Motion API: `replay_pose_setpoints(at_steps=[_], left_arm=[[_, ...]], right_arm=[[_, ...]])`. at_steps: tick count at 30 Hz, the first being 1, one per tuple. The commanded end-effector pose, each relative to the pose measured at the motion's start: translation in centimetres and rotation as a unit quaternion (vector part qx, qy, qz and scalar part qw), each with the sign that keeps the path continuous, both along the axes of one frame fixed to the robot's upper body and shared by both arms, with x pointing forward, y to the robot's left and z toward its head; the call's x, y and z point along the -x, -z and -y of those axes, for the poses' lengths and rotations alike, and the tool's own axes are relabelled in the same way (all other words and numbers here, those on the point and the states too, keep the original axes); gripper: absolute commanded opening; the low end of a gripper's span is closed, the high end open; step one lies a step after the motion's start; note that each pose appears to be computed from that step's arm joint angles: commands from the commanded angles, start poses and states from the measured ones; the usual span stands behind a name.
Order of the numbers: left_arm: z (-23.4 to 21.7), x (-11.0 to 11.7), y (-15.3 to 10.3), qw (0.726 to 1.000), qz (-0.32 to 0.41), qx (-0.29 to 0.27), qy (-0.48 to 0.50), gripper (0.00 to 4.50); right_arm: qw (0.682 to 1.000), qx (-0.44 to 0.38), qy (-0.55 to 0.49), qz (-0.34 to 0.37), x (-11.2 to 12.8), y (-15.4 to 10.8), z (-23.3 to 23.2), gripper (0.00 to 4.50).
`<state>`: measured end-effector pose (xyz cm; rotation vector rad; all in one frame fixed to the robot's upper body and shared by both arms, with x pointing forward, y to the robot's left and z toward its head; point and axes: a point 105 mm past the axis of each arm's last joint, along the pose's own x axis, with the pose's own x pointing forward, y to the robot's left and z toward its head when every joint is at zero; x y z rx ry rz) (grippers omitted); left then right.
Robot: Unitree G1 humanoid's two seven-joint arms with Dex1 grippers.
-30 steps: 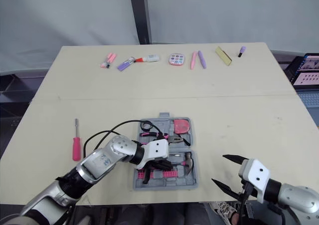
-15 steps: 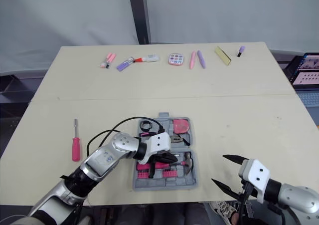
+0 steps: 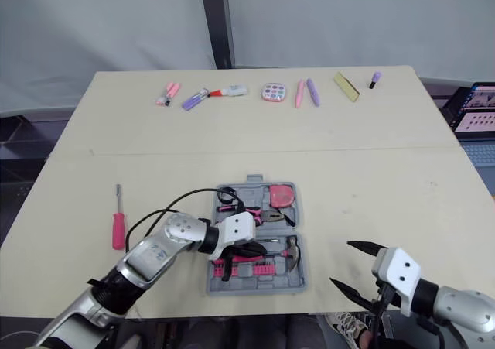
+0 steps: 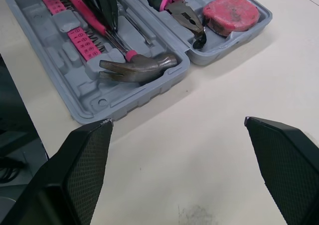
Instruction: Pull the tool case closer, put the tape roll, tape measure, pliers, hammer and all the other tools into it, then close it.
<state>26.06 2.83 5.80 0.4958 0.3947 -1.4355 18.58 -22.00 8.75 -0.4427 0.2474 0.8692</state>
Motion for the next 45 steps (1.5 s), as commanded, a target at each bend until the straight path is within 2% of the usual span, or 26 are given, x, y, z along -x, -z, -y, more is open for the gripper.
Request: replay_pose_setpoints(at_steps=[1, 22, 45], left_arm=[[-0.1, 0.2, -0.6, 1.000, 0.011, 0.010, 0.006, 0.03], [-1.0, 1.0, 1.3, 1.000, 0.003, -0.010, 0.000, 0.03], [-2.1, 1.8, 6.2, 0.998, -0.035, -0.055, -0.015, 0.03]], right_arm=[[1.000, -0.014, -0.006, 0.018, 0.0, -1.3, -0.4, 4.50], [0.999, -0.031, -0.034, 0.009, -0.2, -1.9, -0.9, 4.50], [0.999, -0.027, -0.030, 0.013, -0.2, -2.1, -0.8, 4.50]])
